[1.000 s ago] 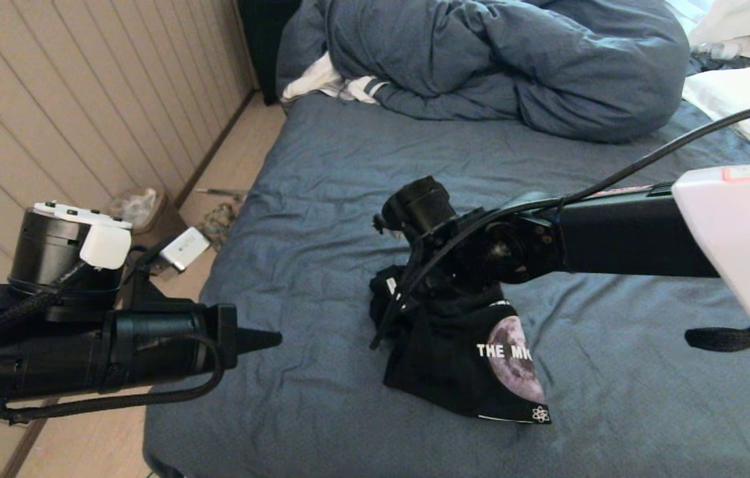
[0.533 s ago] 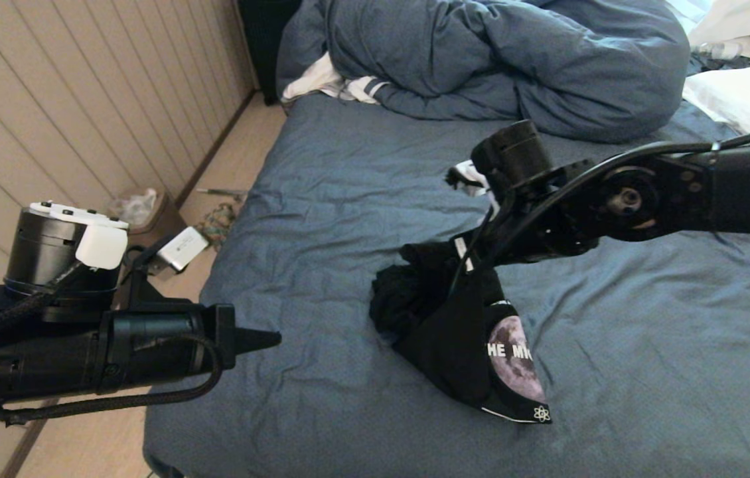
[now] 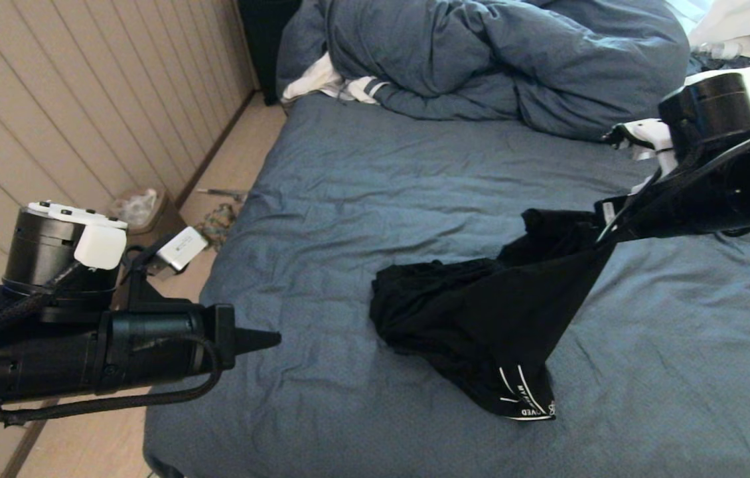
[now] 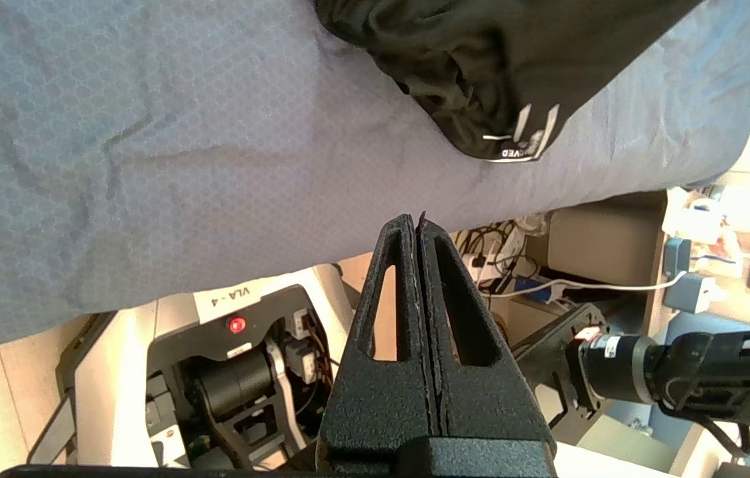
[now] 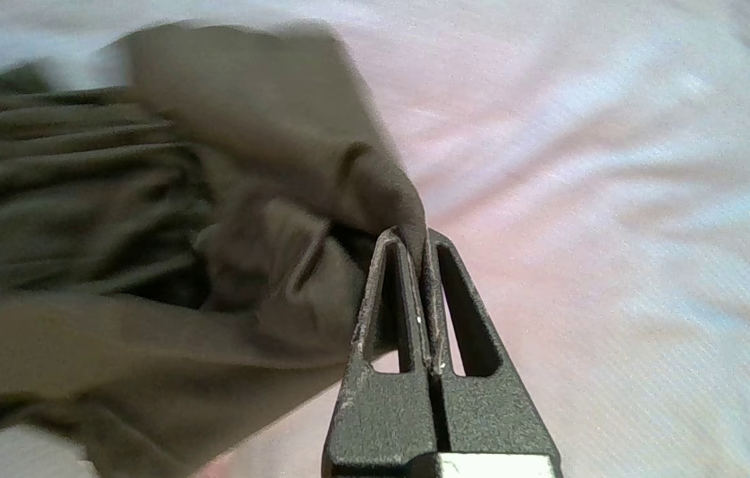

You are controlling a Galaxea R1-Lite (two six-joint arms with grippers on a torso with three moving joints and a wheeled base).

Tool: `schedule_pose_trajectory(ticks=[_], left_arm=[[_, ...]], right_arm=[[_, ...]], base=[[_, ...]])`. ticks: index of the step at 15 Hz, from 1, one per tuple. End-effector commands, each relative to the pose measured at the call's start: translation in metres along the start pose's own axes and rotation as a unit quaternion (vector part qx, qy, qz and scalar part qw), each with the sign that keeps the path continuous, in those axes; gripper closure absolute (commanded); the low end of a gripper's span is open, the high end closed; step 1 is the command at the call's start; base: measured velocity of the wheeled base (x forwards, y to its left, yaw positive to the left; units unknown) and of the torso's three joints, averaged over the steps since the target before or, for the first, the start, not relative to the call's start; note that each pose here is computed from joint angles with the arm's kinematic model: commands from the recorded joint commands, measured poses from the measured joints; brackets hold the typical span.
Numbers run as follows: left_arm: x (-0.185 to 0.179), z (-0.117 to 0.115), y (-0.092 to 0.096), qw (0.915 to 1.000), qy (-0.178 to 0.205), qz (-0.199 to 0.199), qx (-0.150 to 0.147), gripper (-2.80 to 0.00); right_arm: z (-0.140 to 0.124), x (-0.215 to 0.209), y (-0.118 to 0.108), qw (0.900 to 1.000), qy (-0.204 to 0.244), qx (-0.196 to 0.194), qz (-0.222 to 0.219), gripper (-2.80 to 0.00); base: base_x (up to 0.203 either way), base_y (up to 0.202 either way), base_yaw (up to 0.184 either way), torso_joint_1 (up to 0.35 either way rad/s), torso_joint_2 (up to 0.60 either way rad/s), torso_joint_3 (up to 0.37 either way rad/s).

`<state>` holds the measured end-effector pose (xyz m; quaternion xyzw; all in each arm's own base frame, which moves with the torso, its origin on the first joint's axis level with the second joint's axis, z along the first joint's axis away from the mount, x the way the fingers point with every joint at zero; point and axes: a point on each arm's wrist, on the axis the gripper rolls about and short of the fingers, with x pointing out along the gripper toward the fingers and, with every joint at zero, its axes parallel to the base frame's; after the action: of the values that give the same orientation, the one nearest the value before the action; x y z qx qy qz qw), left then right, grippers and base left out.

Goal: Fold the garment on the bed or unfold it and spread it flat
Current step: Unford the black T-shirt

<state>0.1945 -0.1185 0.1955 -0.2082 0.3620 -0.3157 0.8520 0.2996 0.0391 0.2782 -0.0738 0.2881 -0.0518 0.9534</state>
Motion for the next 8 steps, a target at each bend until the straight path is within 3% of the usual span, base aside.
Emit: schedule_pose_trajectory(ticks=[1,4,8], left_arm=[[0.0,0.0,0.0,1.0,0.0,-0.001,-0.002,0.0],[0.0,-0.001,0.0,1.0,0.001,0.0,-0.002,0.0],[0.001,-0.001,0.001,1.0,0.003,0.0,-0.003,0.0]], right_arm=[[-0.002,-0.005,-0.029,0.999,-0.002,0.024,-0.029,0.0],[-0.009,0.005,-0.078,0.996,0.015,0.058,-0.066,0.0],[-0.034,0.032,-0.135,0.989,0.06,0.102,-0.084,0.0]], base=[[0.0,0.0,0.0,0.0,0.0,0.0],[0.0,0.0,0.0,0.0,0.0,0.0],[0.0,0.0,0.0,0.0,0.0,0.0]])
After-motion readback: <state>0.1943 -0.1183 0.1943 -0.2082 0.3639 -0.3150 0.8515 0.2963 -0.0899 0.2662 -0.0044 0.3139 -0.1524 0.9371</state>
